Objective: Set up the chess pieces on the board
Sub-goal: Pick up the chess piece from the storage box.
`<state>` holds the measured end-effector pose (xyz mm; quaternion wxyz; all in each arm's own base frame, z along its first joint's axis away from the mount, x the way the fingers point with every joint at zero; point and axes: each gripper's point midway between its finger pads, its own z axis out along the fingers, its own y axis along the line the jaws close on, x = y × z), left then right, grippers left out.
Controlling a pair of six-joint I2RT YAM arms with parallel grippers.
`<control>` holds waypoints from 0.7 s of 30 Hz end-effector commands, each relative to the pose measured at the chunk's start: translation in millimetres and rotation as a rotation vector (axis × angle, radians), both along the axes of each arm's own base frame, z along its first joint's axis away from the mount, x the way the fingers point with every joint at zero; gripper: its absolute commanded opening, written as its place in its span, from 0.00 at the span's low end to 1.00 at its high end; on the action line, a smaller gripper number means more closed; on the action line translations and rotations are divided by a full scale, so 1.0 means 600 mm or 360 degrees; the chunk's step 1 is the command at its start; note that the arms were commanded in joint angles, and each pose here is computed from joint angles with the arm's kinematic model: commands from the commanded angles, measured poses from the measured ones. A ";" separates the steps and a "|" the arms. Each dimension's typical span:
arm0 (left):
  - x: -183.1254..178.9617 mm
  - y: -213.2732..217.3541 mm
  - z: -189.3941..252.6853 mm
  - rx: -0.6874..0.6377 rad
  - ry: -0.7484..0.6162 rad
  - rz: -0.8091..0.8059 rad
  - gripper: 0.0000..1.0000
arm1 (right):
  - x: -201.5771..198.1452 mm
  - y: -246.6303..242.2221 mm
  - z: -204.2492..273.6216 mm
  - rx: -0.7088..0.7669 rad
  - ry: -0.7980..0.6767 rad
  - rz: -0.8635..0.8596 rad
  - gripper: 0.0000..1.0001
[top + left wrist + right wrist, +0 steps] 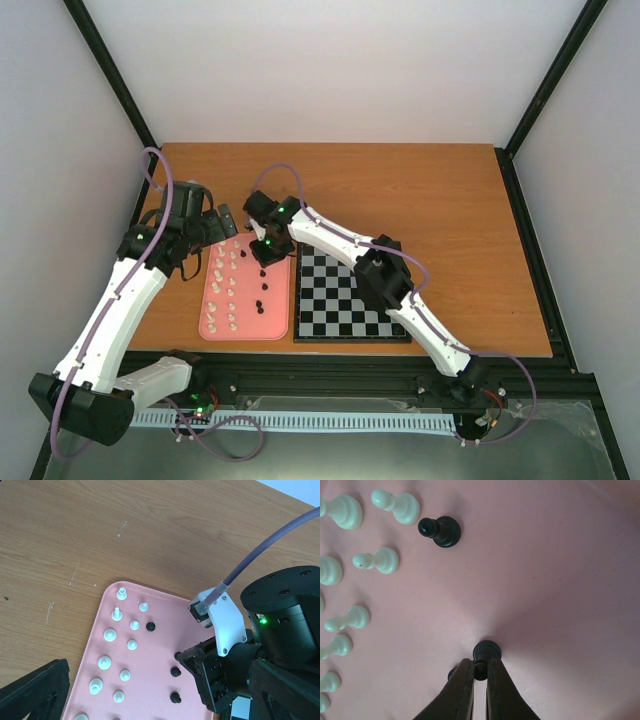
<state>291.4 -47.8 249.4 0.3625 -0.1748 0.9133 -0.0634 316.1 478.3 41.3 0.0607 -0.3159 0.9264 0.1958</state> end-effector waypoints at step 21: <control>0.004 0.010 0.016 0.0029 -0.0051 0.0035 1.00 | 0.008 -0.258 0.163 -0.0143 -0.0155 -0.0345 0.03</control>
